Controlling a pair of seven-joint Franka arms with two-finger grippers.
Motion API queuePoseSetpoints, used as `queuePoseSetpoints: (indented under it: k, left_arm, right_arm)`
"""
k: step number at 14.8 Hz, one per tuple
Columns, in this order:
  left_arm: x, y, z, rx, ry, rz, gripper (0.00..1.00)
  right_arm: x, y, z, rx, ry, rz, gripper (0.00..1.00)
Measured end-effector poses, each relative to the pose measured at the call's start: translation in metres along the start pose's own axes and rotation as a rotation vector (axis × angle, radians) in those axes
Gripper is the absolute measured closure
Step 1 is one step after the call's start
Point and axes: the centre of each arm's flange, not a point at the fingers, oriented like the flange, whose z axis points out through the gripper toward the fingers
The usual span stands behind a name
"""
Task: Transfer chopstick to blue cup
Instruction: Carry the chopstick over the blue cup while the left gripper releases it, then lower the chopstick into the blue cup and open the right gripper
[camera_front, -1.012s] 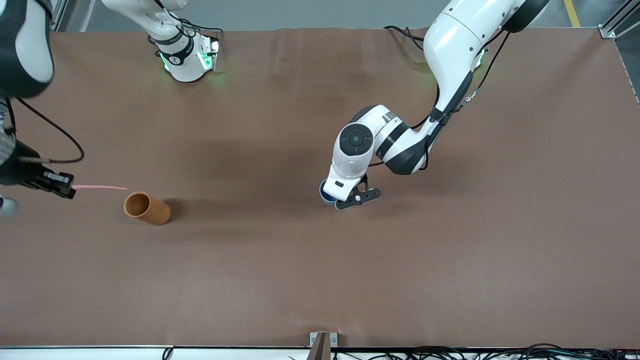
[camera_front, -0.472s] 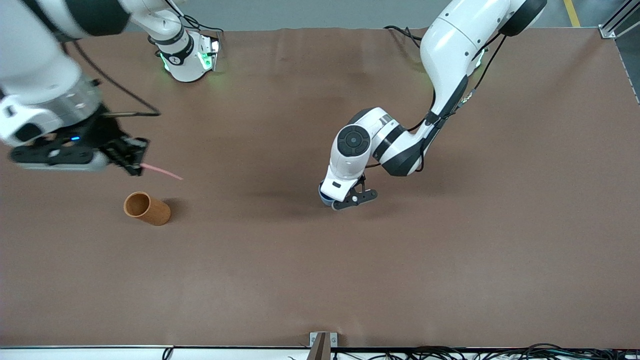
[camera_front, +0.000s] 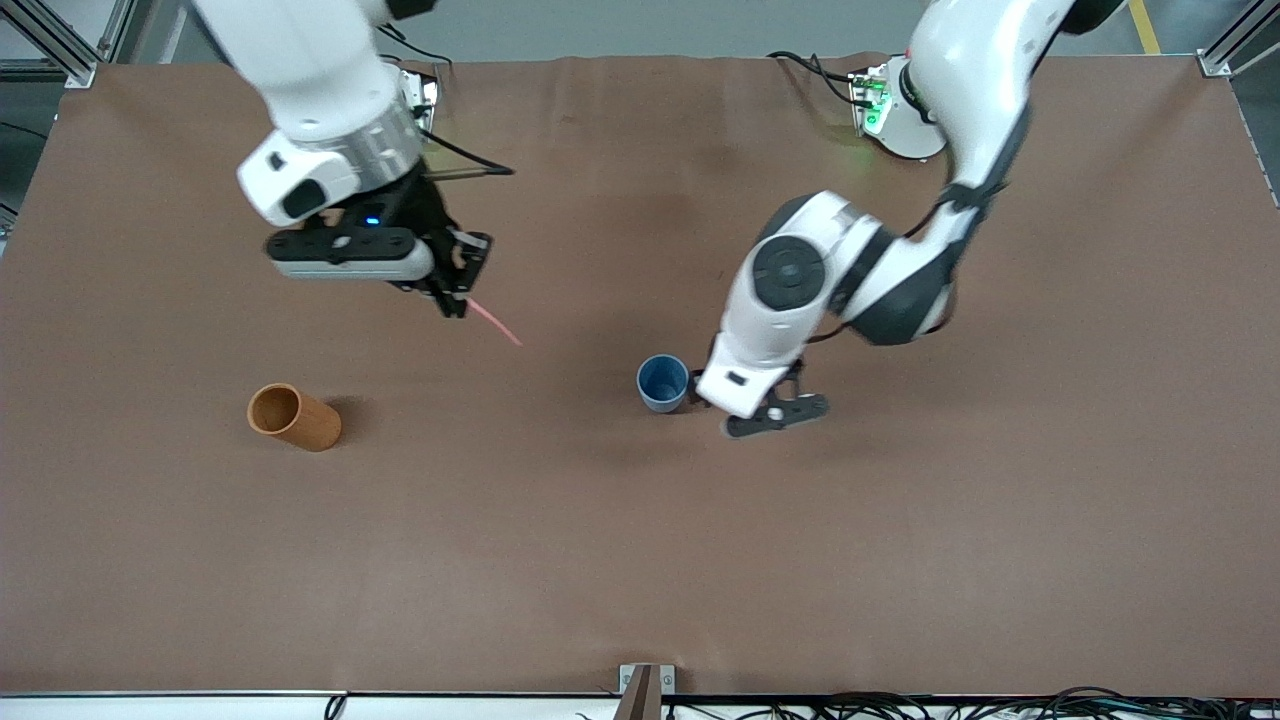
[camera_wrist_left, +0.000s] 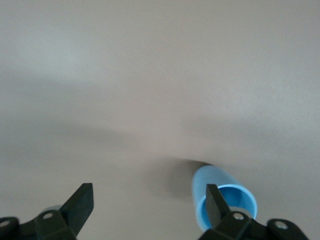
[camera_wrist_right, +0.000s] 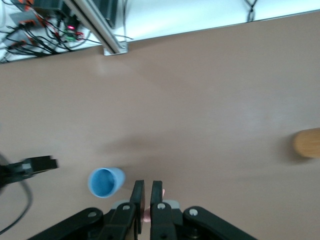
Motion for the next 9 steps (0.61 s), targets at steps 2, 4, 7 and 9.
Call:
queuePoseSetpoints:
  k: [2,4,7,9]
  left_arm:
    - [0.017,-0.043,-0.052,0.012,-0.002,0.062,0.00]
    - [0.034,-0.090,-0.090,0.021,-0.009,0.124,0.00]
    - [0.057,-0.166,-0.132,0.023,-0.021,0.205,0.00]
    - [0.064,-0.206,-0.154,0.033,-0.027,0.260,0.00]
  right_arm:
    - [-0.019,-0.037,0.023,0.036,0.009,0.021,0.91]
    - [-0.043,-0.076,0.049,0.072,0.014,0.025,0.91]
    - [-0.070,-0.110,0.085,0.077,0.011,-0.013,0.91]
    - [-0.084,-0.122,0.101,0.060,0.003,-0.042,0.91]
